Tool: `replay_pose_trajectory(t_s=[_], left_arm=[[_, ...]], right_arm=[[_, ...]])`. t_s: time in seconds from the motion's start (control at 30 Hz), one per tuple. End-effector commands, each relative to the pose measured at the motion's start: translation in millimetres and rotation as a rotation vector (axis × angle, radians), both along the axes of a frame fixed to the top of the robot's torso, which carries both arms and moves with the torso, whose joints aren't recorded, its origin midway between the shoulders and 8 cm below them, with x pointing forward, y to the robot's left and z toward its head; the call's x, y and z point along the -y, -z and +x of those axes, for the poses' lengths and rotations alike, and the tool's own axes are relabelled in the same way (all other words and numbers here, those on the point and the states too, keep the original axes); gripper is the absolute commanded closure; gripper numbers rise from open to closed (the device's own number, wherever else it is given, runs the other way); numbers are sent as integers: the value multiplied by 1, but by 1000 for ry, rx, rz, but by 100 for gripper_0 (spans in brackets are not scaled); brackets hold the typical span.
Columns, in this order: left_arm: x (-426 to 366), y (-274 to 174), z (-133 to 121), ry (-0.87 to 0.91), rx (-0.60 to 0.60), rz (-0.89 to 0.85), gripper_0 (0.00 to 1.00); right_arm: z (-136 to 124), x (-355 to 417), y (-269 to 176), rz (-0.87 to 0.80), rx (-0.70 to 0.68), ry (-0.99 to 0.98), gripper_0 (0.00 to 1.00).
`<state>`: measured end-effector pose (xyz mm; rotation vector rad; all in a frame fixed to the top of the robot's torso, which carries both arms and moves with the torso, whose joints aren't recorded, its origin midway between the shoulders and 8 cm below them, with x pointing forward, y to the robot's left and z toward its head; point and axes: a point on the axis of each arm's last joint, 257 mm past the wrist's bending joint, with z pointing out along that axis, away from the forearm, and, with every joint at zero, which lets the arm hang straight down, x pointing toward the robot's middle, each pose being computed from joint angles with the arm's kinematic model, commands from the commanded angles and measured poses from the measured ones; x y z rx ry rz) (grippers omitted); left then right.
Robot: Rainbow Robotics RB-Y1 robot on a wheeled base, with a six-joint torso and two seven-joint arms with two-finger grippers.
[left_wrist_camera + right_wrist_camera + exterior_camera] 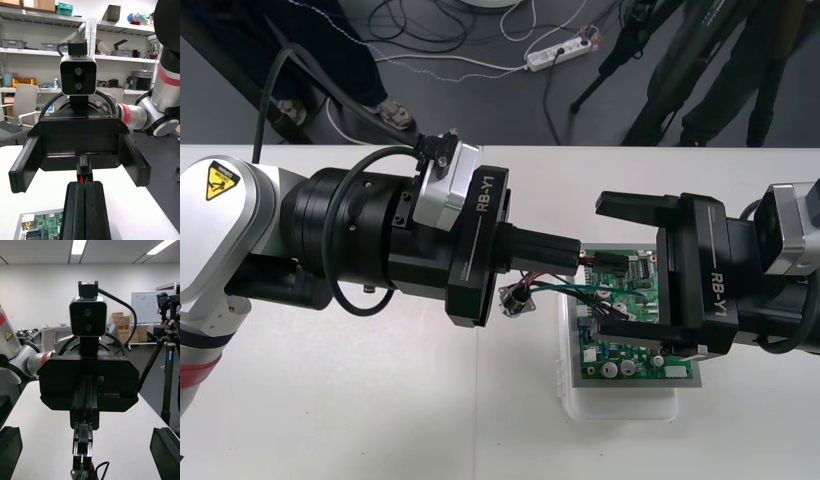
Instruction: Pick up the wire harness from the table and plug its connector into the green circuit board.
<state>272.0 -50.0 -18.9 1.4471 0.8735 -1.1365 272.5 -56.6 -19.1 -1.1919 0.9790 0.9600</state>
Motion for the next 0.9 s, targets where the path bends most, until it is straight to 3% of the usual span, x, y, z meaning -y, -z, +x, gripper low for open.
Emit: replay_pose_trajectory(t_s=[0.03,0.4,0.9], left_arm=[[-1,-7,-7,41,84,-22,100],[-17,9,2,-6,80,-3,100],[-37,34,10,-60,58,30,100]], right_arm=[[-4,6,5,-53,5,-13,0],[6,18,19,-176,40,18,0],[15,45,32,-326,-77,54,0]])
